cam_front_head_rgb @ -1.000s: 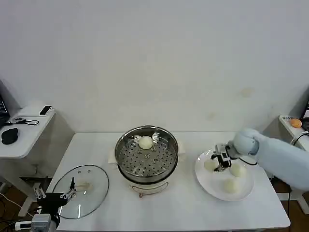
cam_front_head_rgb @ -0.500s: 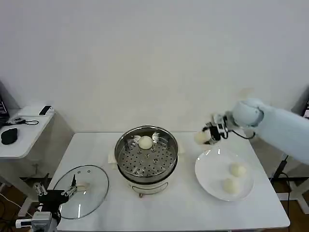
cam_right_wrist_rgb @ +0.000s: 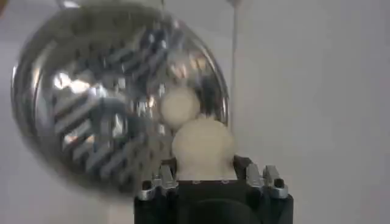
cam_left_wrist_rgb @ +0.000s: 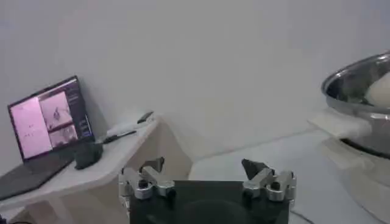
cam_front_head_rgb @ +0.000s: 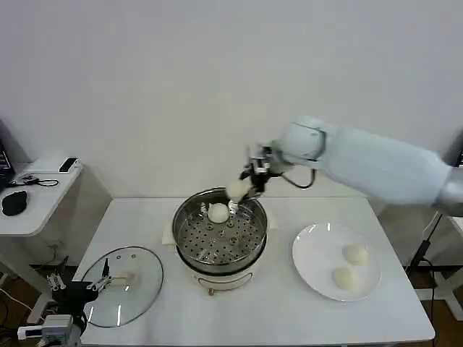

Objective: Take steamed baozi put them in steamer then cover it.

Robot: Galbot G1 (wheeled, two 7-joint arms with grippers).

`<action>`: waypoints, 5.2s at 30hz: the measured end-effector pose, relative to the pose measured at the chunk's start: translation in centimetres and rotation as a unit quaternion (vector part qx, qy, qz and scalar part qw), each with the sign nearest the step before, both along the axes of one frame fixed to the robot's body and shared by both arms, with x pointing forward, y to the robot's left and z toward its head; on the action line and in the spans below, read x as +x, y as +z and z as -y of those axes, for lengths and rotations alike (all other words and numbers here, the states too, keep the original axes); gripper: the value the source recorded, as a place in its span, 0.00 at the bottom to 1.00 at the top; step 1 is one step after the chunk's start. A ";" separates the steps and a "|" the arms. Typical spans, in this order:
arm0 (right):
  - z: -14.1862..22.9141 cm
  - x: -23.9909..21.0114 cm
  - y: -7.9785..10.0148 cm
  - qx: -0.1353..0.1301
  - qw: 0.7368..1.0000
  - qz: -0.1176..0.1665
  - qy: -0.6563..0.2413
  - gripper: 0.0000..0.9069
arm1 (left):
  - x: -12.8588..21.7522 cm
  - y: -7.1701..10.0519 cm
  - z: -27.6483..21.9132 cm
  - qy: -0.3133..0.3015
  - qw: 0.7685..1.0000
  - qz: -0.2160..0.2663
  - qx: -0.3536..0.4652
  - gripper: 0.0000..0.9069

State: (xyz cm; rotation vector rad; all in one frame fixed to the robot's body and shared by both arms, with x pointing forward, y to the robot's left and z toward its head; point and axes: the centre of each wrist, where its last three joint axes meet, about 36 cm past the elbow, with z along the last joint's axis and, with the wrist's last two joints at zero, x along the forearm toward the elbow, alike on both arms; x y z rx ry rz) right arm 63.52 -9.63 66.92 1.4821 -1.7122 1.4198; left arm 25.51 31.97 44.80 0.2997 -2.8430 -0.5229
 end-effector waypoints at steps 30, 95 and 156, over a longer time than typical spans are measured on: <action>-12.5 -1.9 -9.4 -0.041 0.996 -0.073 -0.008 0.69 | -0.2 -0.1 -0.1 0.012 1.000 0.003 -0.006 1.00; 29.2 -11.3 -14.6 -0.162 0.983 -0.079 -0.033 1.00 | -0.5 -1.5 0.7 -0.007 1.000 -0.025 -0.006 1.00; 27.8 -2.9 -10.2 -0.129 0.988 -0.043 -0.078 0.71 | -0.3 -1.6 0.5 -0.006 1.000 -0.025 -0.005 1.00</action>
